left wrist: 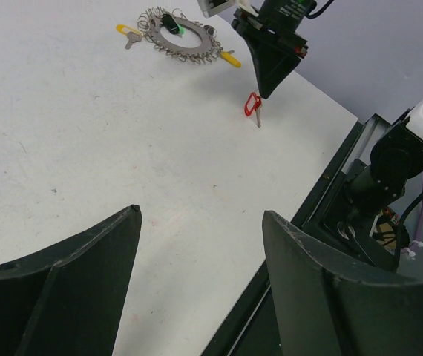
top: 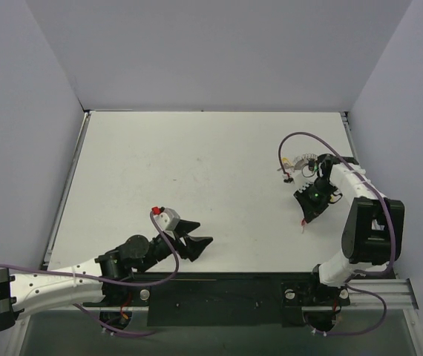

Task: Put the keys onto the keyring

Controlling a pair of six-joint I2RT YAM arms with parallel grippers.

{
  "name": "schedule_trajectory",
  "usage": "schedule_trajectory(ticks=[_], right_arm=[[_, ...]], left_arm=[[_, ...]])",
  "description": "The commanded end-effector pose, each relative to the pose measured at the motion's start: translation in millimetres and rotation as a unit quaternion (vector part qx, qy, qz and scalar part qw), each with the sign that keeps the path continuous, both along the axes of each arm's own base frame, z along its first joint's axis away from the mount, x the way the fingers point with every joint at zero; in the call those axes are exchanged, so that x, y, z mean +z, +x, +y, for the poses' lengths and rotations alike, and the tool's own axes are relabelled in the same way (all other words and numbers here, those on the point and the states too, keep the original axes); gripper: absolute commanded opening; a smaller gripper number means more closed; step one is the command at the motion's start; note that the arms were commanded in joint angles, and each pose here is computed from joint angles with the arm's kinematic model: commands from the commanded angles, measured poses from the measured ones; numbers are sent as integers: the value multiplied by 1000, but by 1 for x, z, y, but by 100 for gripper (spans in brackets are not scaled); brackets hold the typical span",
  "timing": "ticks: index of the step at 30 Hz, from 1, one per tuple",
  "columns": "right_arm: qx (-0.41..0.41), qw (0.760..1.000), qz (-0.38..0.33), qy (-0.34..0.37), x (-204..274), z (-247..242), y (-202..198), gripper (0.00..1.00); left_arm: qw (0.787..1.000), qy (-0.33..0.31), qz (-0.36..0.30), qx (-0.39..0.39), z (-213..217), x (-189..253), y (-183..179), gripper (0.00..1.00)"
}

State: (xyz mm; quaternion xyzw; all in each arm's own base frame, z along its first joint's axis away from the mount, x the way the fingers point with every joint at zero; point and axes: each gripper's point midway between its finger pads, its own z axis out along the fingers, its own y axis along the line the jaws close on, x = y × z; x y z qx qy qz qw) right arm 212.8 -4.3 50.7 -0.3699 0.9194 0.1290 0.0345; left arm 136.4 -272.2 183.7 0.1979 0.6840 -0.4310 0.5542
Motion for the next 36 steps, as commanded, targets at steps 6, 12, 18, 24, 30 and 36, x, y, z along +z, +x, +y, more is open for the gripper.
schedule_trajectory(ticks=[6, 12, 18, 24, 30, 36], right_arm=[[3, 999, 17, -43, -8, 16, 43, 0], [14, 998, 30, -59, -17, 29, 55, 0], [6, 997, 37, -75, -24, 28, 60, 0], [5, 996, 36, -82, -29, 30, 62, 0], [4, 996, 37, -79, -30, 32, 61, 0], [0, 997, 38, -73, -30, 34, 62, 2]], left_arm=[[1000, -24, -9, 18, 6, 16, 6, 76], [999, -23, -7, 24, 9, 15, 7, 76], [999, -24, -5, 25, 10, 15, 8, 77], [999, -23, -3, 22, 8, 16, 7, 77], [999, -27, 2, 21, 8, 16, 6, 77], [999, -31, 3, 21, 10, 18, 6, 77]])
